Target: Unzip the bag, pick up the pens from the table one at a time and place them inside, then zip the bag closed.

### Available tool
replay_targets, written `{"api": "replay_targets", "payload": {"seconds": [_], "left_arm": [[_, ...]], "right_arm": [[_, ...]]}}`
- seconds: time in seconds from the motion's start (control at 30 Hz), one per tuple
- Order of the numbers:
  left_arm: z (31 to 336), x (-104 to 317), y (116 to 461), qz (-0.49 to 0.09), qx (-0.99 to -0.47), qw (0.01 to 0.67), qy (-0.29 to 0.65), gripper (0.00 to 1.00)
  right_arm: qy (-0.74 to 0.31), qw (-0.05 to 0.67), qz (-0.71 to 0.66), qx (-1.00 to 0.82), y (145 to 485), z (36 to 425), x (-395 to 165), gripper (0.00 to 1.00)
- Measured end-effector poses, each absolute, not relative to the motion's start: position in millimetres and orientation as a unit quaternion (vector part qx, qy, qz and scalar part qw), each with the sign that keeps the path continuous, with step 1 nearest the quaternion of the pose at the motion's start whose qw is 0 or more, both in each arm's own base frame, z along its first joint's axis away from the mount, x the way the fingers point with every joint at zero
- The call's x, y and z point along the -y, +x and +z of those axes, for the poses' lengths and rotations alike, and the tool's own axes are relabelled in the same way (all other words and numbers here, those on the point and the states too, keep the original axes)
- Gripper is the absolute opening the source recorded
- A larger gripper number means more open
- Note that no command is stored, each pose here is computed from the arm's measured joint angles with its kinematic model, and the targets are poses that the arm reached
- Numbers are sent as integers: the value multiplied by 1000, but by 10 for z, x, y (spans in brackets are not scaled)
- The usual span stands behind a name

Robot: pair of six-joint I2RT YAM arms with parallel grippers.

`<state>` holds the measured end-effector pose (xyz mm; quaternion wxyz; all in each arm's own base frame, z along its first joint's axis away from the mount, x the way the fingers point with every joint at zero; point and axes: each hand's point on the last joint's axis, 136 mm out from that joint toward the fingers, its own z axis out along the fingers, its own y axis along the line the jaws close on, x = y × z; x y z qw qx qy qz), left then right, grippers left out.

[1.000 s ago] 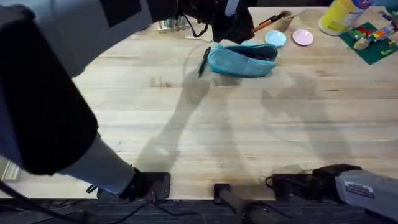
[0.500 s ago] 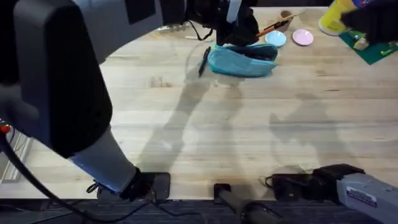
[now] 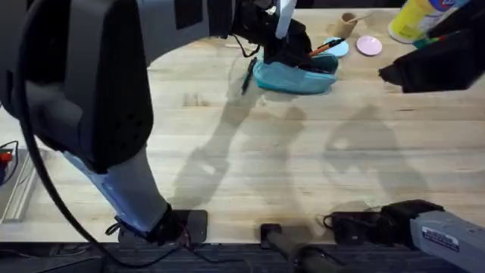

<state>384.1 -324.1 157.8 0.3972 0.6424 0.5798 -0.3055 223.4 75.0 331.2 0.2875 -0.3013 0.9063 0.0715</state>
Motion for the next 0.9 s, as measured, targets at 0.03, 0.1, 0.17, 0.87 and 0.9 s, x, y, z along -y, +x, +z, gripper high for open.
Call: {"api": "replay_targets", "payload": {"seconds": [0.03,0.1,0.17,0.87,0.9], "left_arm": [[1577,3243,3841,-305,-579,397,643,43],[1549,3243,3845,-306,-581,395,642,43],[1482,3244,3849,-308,-585,389,642,43],[972,3001,3928,-233,-663,317,637,208],[971,2998,3939,-229,-662,318,639,332]], "right_arm": [[-301,283,72,-908,2247,3281,-752,998],[-301,277,73,-909,2270,3241,-755,998],[-301,275,74,-910,2290,3225,-759,998],[-301,290,71,-906,2368,3264,-771,997],[-301,290,71,-905,2368,3264,-771,997]]}}
